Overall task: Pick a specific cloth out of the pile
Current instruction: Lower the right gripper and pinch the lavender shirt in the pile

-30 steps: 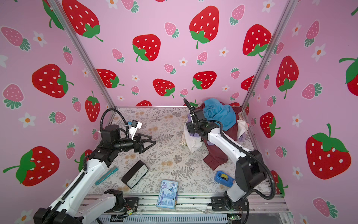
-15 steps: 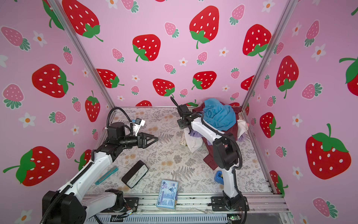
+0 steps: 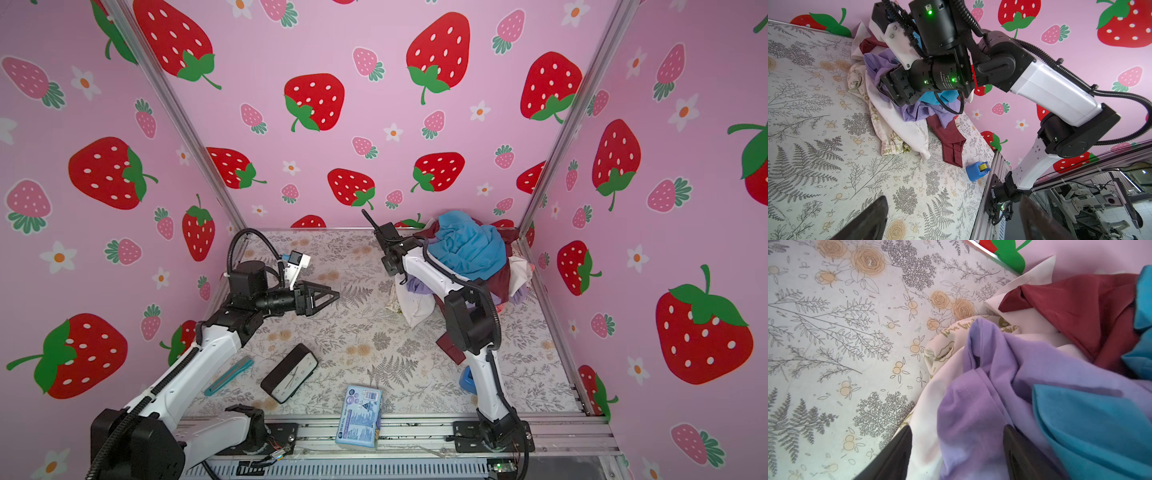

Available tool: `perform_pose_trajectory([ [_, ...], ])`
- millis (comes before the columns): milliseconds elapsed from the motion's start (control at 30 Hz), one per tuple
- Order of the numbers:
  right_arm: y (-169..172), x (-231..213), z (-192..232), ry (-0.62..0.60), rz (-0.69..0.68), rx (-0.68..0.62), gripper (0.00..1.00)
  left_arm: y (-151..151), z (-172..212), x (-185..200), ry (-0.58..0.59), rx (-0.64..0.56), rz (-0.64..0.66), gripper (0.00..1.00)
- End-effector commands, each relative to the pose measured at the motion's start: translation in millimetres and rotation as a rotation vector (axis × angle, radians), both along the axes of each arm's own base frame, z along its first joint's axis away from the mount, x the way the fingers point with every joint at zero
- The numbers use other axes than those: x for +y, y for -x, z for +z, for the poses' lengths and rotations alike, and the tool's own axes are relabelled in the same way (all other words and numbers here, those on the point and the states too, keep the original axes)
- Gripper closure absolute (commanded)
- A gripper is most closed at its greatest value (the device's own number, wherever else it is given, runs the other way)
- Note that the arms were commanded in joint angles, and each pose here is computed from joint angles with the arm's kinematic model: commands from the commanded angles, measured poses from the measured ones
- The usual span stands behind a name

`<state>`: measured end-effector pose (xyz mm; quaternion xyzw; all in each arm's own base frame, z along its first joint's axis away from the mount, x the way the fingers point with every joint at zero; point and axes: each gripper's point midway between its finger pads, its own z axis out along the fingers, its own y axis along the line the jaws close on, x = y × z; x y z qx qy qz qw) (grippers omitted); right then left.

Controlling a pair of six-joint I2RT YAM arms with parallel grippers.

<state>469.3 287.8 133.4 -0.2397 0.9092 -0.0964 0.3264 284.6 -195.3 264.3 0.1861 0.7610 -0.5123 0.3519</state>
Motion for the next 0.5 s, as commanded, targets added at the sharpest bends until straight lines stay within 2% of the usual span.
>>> perform_pose_trajectory([
  [0, 2, -2, 3, 0.027, -0.002, 0.001, 0.28, 4, -1, -3, 0.008, -0.007, -0.020, 0.01],
  [267, -2, -6, -10, 0.091, -0.001, 0.017, 0.27, 3, -4, -3, 0.003, 0.005, -0.014, 0.01],
  [467, -6, -10, -5, 0.110, -0.011, -0.005, 0.27, -1, -7, -1, -0.011, 0.014, 0.007, 0.01],
])
